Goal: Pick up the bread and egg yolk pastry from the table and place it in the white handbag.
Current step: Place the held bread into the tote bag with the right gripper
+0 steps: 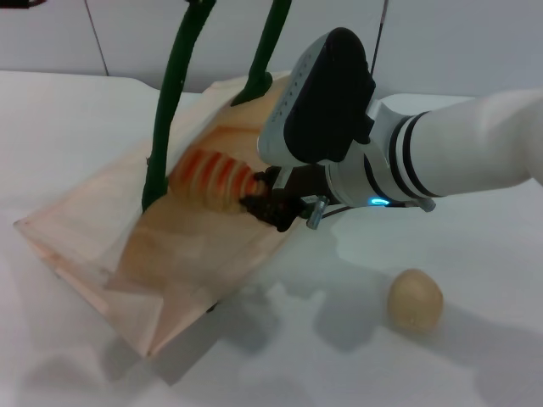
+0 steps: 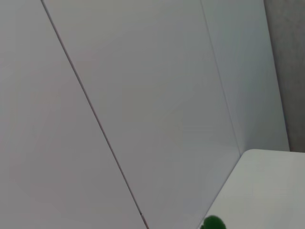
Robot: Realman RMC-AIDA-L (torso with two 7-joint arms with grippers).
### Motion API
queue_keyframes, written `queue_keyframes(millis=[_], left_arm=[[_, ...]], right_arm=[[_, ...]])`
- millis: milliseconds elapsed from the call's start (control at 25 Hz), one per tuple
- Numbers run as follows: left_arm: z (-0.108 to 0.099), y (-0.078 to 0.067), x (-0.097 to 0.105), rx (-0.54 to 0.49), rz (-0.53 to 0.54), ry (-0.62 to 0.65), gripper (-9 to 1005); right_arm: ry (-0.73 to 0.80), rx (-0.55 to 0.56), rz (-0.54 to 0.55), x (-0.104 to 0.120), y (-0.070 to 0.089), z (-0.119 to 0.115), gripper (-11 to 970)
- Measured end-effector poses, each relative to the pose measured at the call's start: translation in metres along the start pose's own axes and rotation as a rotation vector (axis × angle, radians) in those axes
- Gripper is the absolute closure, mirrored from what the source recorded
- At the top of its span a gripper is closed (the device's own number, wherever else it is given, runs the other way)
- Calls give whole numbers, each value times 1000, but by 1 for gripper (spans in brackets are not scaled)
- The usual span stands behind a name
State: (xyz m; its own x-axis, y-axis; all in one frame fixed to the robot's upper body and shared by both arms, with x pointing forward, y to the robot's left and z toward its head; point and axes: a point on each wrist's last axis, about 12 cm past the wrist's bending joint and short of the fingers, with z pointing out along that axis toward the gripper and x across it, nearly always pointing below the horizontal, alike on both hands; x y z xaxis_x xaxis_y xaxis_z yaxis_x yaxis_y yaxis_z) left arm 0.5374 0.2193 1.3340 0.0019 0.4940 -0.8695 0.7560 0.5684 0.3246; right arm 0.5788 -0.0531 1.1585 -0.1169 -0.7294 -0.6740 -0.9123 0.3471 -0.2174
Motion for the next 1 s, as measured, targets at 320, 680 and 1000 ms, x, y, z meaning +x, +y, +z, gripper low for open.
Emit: queue_keyframes(millis=[320,680,1000], left_arm=[[1,0,0,-2,0,-4,874],[1,1,-1,-10,0,-11,874],[-1,2,1,-19,-5,-9,874]], right_arm=[[-7,9,13,0,-3,0,603],[-19,5,19,-3,-3,-1,241],[7,17,66,8,-12,-6,99]])
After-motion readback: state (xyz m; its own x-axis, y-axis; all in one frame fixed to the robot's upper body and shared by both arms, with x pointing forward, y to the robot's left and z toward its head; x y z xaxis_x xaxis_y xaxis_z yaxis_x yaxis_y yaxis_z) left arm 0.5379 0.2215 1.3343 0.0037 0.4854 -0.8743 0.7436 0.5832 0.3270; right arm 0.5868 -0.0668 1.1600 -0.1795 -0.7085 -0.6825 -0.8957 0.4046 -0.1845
